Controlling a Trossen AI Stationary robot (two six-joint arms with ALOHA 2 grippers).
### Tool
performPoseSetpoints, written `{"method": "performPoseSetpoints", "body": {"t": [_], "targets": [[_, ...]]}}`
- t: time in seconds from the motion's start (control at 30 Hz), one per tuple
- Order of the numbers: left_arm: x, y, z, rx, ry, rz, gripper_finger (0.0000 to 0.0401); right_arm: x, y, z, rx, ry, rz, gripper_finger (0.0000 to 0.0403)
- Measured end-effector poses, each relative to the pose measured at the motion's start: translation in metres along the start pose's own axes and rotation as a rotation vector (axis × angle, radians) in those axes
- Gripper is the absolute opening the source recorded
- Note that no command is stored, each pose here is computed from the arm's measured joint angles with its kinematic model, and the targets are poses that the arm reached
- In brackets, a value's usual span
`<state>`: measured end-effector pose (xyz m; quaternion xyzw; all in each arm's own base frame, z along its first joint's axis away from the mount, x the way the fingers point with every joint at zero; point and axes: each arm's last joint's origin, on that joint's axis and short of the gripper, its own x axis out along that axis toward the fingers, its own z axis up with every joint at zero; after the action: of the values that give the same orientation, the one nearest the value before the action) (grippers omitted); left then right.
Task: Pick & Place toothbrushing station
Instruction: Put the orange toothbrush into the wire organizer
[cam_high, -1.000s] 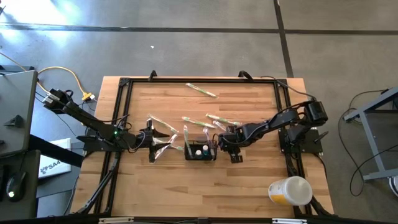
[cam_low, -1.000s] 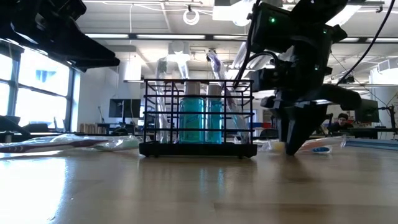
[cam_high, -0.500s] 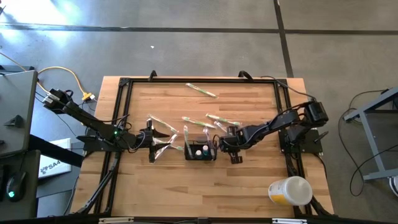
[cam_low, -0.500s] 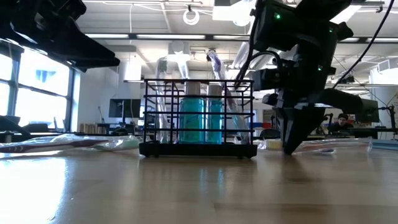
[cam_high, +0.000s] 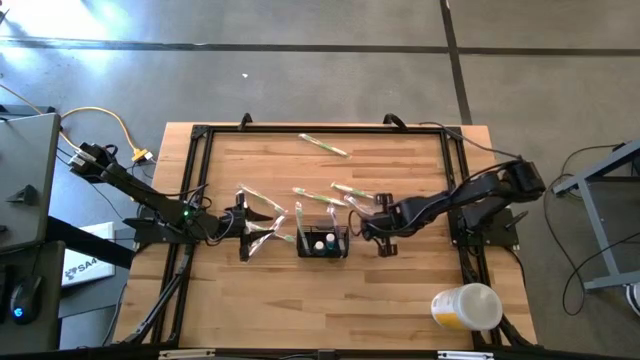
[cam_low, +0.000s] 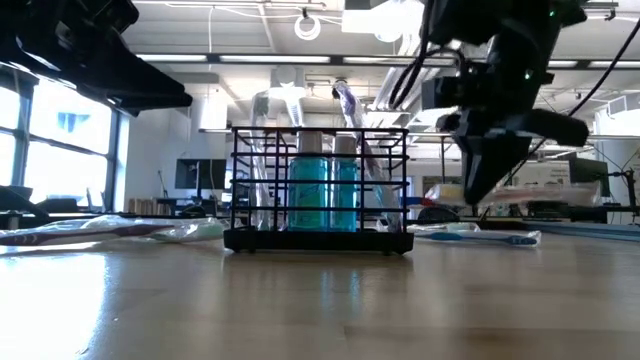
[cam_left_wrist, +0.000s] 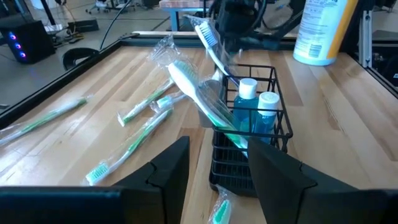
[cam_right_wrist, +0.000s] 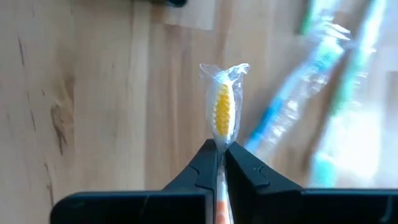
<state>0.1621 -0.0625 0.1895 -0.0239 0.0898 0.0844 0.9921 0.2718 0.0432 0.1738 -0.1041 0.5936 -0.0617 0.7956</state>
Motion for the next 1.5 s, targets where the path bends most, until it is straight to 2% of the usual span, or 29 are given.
{"method": "performPoseSetpoints", "body": {"t": [0.13,0.27,0.53,0.67,0.87,1.17,1.37,1.5], "targets": [[0.0,0.0,0.0,-0.001,0.003,0.0,0.0159,-0.029,-0.001,0.004,-0.003,-0.036,-0.056,0.0008],[0.0,0.0,0.0,-0.003,0.003,0.0,0.0159,-0.06,0.002,0.009,-0.013,-0.142,-0.061,0.0007],[0.0,0.0,-0.001,0.0,0.01,0.0,0.0159,-0.124,0.008,0.015,-0.059,-0.559,0.032,0.0006],[0.0,0.0,-0.002,-0.003,0.017,0.001,0.0159,-0.141,0.011,0.014,-0.123,-0.765,0.118,0.0006],[0.0,0.0,-0.002,-0.004,0.016,0.001,0.0159,-0.131,0.003,0.008,-0.161,-1.03,0.187,0.0006],[0.0,0.0,-0.002,-0.01,0.019,-0.004,0.0159,-0.101,-0.027,-0.007,-0.049,-1.482,0.237,0.0006],[0.0,0.0,-0.003,-0.008,0.024,-0.004,0.0159,-0.081,-0.034,-0.021,0.02,-1.635,0.273,0.0006],[0.0,0.0,-0.003,-0.008,0.028,-0.004,0.0159,-0.064,-0.033,-0.02,0.002,-1.682,0.294,0.0006]]}}
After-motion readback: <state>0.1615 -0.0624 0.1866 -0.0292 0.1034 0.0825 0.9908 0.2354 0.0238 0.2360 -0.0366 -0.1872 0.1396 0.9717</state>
